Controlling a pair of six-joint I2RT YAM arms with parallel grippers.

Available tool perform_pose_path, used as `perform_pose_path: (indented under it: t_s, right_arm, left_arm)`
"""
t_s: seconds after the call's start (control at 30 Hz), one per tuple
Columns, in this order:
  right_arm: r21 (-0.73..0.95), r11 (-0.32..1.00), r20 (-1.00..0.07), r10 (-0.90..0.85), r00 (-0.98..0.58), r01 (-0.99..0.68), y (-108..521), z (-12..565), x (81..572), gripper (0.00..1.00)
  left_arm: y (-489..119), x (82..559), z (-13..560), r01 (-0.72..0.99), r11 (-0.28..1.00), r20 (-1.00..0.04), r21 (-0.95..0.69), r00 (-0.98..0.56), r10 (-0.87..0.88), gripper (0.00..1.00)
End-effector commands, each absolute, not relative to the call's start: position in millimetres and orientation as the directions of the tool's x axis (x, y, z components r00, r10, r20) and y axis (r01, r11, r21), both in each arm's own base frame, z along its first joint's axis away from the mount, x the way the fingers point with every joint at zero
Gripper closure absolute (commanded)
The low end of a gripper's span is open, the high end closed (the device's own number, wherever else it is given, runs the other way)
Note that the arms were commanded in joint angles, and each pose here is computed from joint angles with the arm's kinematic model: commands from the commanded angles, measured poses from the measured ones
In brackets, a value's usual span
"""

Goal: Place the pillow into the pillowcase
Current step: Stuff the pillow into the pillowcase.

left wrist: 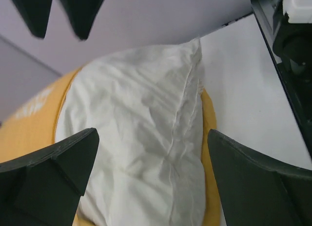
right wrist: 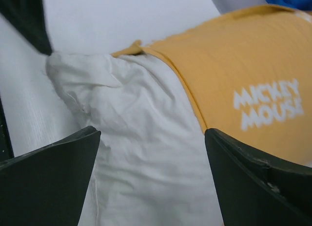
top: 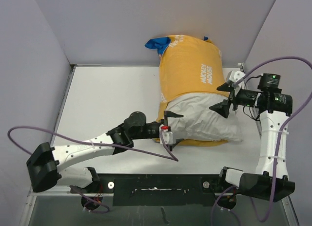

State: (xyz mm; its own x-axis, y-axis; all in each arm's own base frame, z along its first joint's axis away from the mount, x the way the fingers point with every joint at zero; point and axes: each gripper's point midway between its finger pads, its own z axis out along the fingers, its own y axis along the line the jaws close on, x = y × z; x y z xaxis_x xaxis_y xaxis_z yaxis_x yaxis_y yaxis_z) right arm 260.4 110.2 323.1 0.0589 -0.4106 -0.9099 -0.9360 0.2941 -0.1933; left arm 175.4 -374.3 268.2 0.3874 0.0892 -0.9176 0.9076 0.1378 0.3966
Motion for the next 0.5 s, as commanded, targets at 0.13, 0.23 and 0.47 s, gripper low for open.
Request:
perform_pose_path:
  t_s: [0.13,0.23,0.47]
  right_arm:
    - [0.016,0.771,-0.957,-0.174,-0.234,-0.637,0,315,309,0.08]
    - [0.059,0.799,-0.946,-0.146,-0.288,-0.599,-19,302,311,0.08]
    - [0.079,0.816,-0.927,-0.152,-0.344,-0.573,-35,277,307,0.08]
  left_arm:
    - [-495,166,246,0.513,-0.231,-0.489,0.827,0.859,0.153,0.02]
    - [-520,183,218,0.455,-0.313,-0.413,0.834,0.89,0.195,0.02]
    - [-545,265,168,0.274,-0.242,-0.152,0.931,0.892,0.426,0.02]
